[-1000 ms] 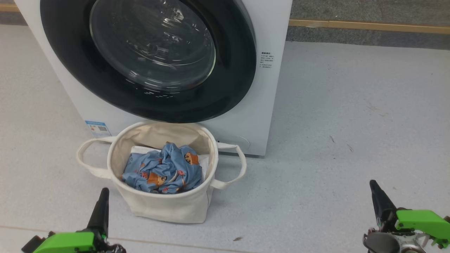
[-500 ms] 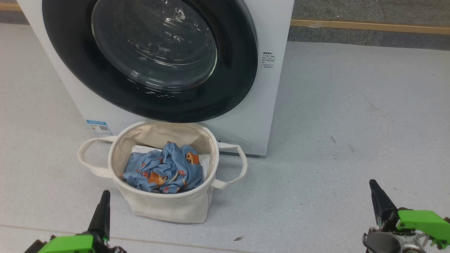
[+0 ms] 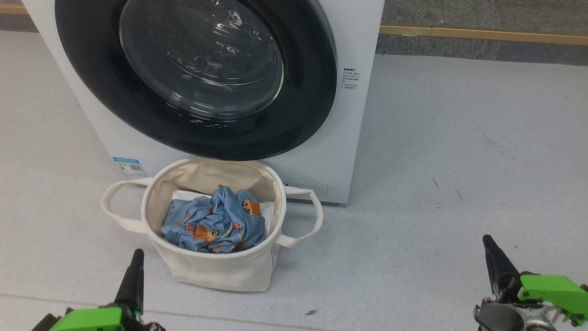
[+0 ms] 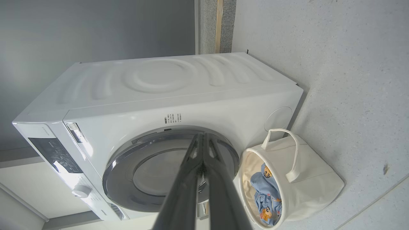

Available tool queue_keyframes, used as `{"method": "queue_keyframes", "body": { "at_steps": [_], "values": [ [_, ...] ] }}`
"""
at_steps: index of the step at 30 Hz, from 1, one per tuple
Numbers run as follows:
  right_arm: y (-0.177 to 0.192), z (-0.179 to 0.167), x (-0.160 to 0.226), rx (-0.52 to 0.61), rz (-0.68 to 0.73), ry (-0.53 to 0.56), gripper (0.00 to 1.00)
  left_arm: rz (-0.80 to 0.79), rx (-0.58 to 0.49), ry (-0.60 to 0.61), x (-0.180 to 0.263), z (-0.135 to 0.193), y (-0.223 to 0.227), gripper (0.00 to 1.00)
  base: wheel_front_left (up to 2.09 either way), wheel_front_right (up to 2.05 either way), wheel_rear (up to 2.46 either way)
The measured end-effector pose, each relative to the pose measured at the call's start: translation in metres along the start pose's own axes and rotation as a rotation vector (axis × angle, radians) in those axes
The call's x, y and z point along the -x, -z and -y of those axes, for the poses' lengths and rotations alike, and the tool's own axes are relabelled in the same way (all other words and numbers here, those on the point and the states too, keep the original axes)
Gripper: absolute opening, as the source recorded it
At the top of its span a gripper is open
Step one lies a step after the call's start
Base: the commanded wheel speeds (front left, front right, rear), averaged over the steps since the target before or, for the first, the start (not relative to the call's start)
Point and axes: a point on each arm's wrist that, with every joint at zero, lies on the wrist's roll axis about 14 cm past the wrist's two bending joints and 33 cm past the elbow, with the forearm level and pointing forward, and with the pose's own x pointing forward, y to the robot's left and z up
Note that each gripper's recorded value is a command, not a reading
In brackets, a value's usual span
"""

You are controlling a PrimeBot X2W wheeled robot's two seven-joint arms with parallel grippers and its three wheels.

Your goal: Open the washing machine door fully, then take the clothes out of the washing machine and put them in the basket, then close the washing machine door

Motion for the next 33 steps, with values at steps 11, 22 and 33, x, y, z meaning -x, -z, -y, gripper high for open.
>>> {"method": "queue_keyframes", "body": {
  "at_steps": [11,22,33],
  "values": [
    [0.0001,0.0,0.0,-0.001,0.0,0.0,0.0,0.0,0.0,0.0,0.0,0.0001,-0.0001,0.0,0.0,0.0,0.0],
    [-0.0001,0.0,0.0,-0.001,0.0,0.0,0.0,0.0,0.0,0.0,0.0,0.0001,0.0,0.0,0.0,0.0,0.0],
    [-0.0002,0.0,0.0001,-0.001,0.001,0.0,0.0,0.0,0.0,0.0,0.0,0.0001,0.0,0.0,0.0,0.0,0.0]
  ]
}}
